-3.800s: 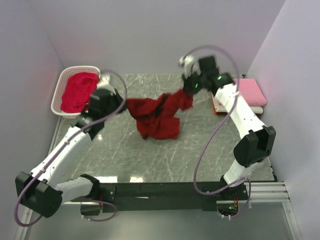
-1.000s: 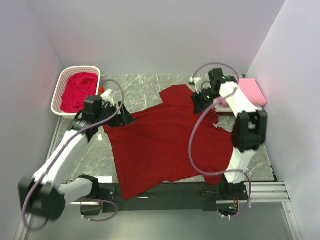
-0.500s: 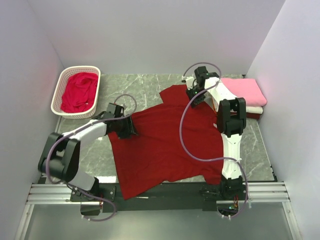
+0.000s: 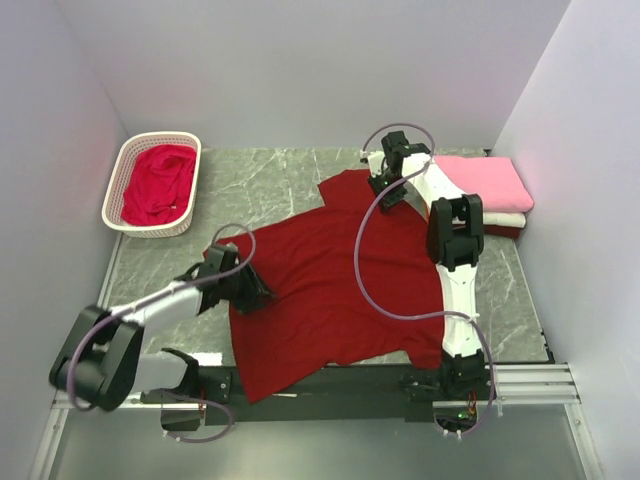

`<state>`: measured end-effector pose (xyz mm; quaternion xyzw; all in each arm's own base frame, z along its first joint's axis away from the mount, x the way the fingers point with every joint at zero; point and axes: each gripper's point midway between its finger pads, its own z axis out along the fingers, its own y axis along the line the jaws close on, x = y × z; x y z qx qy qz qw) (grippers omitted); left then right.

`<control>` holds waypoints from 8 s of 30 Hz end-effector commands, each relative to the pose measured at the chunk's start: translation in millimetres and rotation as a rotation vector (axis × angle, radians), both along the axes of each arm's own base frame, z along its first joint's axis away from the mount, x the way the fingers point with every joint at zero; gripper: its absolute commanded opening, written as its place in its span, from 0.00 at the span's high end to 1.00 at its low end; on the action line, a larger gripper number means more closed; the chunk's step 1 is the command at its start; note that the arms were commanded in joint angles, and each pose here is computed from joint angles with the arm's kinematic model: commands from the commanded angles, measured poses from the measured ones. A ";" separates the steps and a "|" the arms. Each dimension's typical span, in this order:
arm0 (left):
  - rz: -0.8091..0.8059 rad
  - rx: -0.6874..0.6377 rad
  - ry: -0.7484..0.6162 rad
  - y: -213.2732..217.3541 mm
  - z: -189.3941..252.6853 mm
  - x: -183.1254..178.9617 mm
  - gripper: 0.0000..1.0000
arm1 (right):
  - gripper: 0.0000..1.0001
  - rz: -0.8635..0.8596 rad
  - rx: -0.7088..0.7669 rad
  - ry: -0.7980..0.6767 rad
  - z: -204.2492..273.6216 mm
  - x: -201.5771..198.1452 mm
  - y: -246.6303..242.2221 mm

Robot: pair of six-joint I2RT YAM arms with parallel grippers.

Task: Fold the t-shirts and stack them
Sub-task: Flatten the tshirt out

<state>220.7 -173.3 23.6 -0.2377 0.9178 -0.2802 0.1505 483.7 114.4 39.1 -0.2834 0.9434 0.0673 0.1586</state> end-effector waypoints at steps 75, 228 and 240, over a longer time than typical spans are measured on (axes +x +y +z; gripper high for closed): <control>-0.091 0.697 -0.648 102.4 157.2 92.3 0.18 | 0.39 -0.084 0.201 -0.197 -7.3 101.6 -11.1; -0.441 0.453 -0.402 18.0 94.9 112.5 0.78 | 0.45 0.531 0.485 -0.050 94.0 -181.8 125.5; -0.508 0.503 -0.508 -15.9 112.8 68.3 0.35 | 0.44 0.467 0.509 -0.057 98.2 -168.0 103.9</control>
